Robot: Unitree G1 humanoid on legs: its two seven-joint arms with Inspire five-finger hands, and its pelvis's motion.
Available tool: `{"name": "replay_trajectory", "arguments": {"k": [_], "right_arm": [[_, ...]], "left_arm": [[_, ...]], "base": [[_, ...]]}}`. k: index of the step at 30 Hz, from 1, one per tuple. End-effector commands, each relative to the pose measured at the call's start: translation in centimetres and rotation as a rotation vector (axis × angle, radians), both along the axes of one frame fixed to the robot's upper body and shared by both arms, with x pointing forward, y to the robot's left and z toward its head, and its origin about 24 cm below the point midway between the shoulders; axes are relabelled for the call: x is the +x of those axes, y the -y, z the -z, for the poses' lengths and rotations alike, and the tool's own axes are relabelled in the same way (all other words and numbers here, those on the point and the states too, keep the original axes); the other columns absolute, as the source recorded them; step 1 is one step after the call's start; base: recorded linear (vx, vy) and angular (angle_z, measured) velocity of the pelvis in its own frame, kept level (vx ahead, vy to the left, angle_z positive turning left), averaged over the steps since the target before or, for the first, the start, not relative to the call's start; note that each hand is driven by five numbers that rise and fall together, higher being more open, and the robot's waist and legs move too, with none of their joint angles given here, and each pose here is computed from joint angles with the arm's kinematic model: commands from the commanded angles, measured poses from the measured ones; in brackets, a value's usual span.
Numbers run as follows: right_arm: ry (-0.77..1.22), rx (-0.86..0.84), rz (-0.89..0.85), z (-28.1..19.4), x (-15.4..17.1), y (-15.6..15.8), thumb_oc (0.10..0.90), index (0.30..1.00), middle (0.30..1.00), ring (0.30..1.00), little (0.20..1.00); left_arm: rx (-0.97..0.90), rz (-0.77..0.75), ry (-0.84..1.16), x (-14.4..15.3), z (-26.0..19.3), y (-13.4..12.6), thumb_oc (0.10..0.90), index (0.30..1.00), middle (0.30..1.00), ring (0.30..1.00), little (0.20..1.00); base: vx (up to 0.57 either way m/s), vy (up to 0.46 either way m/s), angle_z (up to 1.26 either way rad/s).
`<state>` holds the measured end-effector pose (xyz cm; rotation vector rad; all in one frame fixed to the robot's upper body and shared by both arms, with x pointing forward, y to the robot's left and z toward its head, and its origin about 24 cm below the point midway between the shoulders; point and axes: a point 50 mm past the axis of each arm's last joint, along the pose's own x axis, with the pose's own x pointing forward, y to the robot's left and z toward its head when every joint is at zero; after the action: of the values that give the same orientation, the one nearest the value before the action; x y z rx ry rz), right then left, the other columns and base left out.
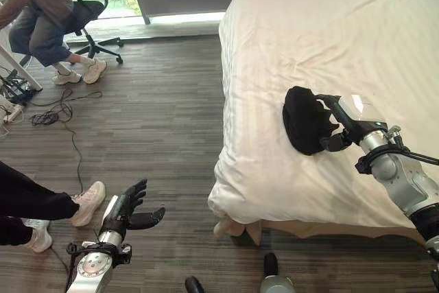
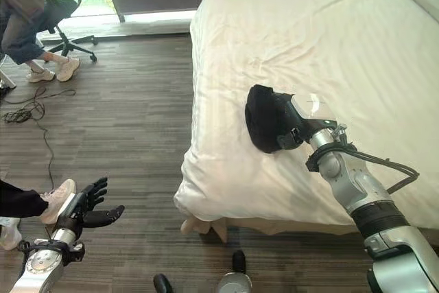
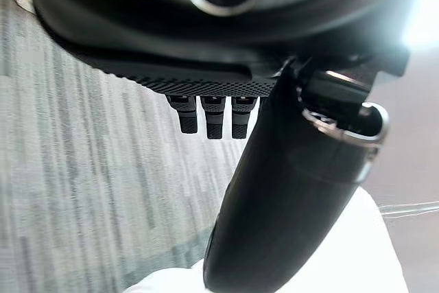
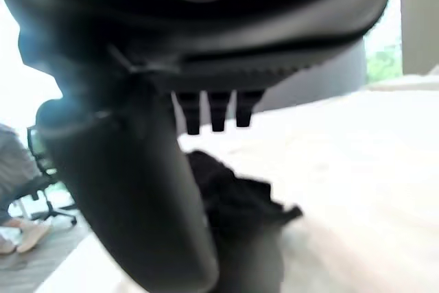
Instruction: Pick up bed clothes into laundry basket.
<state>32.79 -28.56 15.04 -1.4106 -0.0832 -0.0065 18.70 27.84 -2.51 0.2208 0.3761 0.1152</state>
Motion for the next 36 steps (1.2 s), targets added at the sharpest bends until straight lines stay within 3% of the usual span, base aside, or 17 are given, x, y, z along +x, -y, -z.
{"name": "replay_trajectory", "arguments": {"k": [1, 9, 15, 16, 17, 18, 28, 36], "right_arm": [[0.317, 0.019, -0.050, -8.5, 1.7, -1.3, 0.800, 0.900, 0.900, 0.900, 0.900], [0.432, -0.081, -0.022, -13.7, 2.5, -1.2, 0.800, 0.900, 0.900, 0.900, 0.900], [0.454, -0.100, -0.020, -14.4, 3.6, -2.2, 0.800, 0.900, 0.900, 0.900, 0.900], [0.449, -0.083, -0.014, -14.2, 3.7, -2.1, 0.689, 0.733, 0.733, 0.733, 0.733], [0.449, -0.083, -0.014, -14.2, 3.8, -2.1, 0.525, 0.488, 0.488, 0.488, 0.488], [0.444, -0.052, -0.002, -13.8, 4.1, -2.1, 0.400, 0.300, 0.300, 0.300, 0.300], [0.315, 0.045, 0.056, -9.0, 4.6, -1.2, 0.400, 0.300, 0.300, 0.300, 0.300], [0.362, 0.077, 0.100, -9.6, 2.6, 1.2, 0.400, 0.300, 0.300, 0.300, 0.300]], "left_arm": [[0.068, 0.075, 0.310, 4.0, -6.1, -0.2, 0.800, 0.900, 0.900, 0.900, 0.900], [0.072, 0.065, 0.317, 4.5, -6.3, -0.6, 0.800, 0.900, 0.900, 0.900, 0.900], [0.060, 0.059, 0.328, 4.5, -6.4, -0.5, 0.800, 0.900, 0.900, 0.900, 0.900], [0.053, 0.057, 0.328, 4.5, -6.3, -0.4, 0.800, 0.900, 0.900, 0.900, 0.900], [0.053, 0.057, 0.328, 4.5, -6.3, -0.4, 0.800, 0.900, 0.900, 0.900, 0.900], [0.043, 0.056, 0.330, 4.5, -6.2, -0.2, 0.800, 0.900, 0.900, 0.900, 0.900], [0.010, 0.029, 0.288, 3.7, -5.0, 0.2, 0.800, 0.900, 0.900, 0.900, 0.900], [0.041, 0.008, 0.302, 3.7, -5.8, -0.8, 0.800, 0.900, 0.900, 0.900, 0.900]], "base": [[0.02, -0.069, -0.01], [0.02, -0.056, -0.02], [0.01, -0.052, -0.06], [0.00, -0.051, -0.06], [0.00, -0.041, -0.08], [0.00, -0.035, -0.10], [0.00, -0.020, -0.03], [-0.04, 0.037, -0.05]]}}
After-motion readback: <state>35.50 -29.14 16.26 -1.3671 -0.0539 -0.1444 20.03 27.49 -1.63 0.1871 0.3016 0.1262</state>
